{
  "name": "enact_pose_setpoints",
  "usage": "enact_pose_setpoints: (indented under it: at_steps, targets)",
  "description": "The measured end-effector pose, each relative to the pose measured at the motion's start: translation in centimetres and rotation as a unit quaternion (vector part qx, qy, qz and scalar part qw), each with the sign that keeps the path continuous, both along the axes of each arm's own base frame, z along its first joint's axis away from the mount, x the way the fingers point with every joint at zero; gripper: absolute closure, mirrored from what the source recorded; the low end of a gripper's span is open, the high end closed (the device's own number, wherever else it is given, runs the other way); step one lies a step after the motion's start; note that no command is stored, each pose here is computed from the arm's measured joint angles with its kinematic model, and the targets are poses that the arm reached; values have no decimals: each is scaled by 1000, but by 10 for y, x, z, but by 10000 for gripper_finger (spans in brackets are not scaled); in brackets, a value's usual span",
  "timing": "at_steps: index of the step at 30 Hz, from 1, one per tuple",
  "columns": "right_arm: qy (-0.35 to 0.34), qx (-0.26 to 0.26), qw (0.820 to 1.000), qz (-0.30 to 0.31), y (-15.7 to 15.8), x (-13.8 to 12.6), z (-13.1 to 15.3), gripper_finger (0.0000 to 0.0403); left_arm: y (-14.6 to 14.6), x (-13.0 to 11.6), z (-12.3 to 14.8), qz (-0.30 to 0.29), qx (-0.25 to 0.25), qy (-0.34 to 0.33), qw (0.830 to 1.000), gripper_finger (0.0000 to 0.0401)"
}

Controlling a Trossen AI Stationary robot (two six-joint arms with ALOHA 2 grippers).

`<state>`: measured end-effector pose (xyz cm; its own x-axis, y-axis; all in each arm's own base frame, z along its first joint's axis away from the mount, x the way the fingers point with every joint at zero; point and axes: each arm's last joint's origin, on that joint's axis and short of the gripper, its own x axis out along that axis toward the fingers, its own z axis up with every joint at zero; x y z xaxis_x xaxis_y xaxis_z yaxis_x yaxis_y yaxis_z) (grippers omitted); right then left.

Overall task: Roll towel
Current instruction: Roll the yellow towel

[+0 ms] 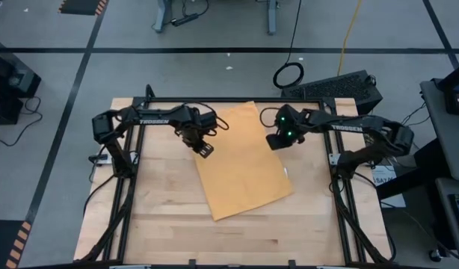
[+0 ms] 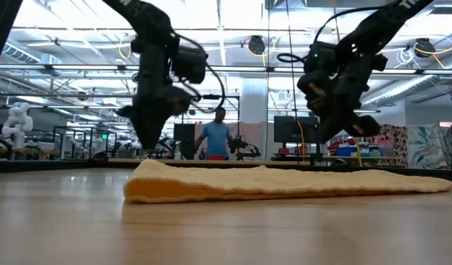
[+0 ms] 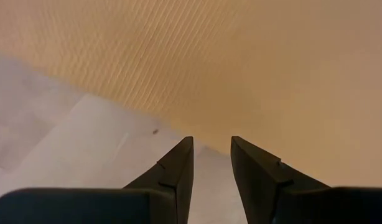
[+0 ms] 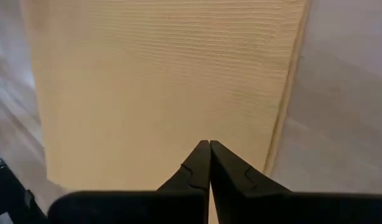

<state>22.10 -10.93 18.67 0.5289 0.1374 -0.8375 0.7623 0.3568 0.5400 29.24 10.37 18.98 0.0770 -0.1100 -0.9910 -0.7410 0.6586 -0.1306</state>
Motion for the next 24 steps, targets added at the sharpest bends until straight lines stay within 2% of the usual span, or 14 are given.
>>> enact_pose_setpoints:
  at_steps: [8,13,18,24]
  targets:
    - [-2,-12,1000,-29,7,21,-12,403,-1,-1,-28,13,18,-45,999,290]
    - [8,-13,1000,-24,20,28,-16,403,5,2,-32,20,62,-67,996,290]
    - [17,-23,999,-18,37,34,-16,403,6,1,-23,21,31,-79,996,290]
    - [43,-51,997,-22,51,35,-18,403,-11,-9,2,11,14,-49,999,290]
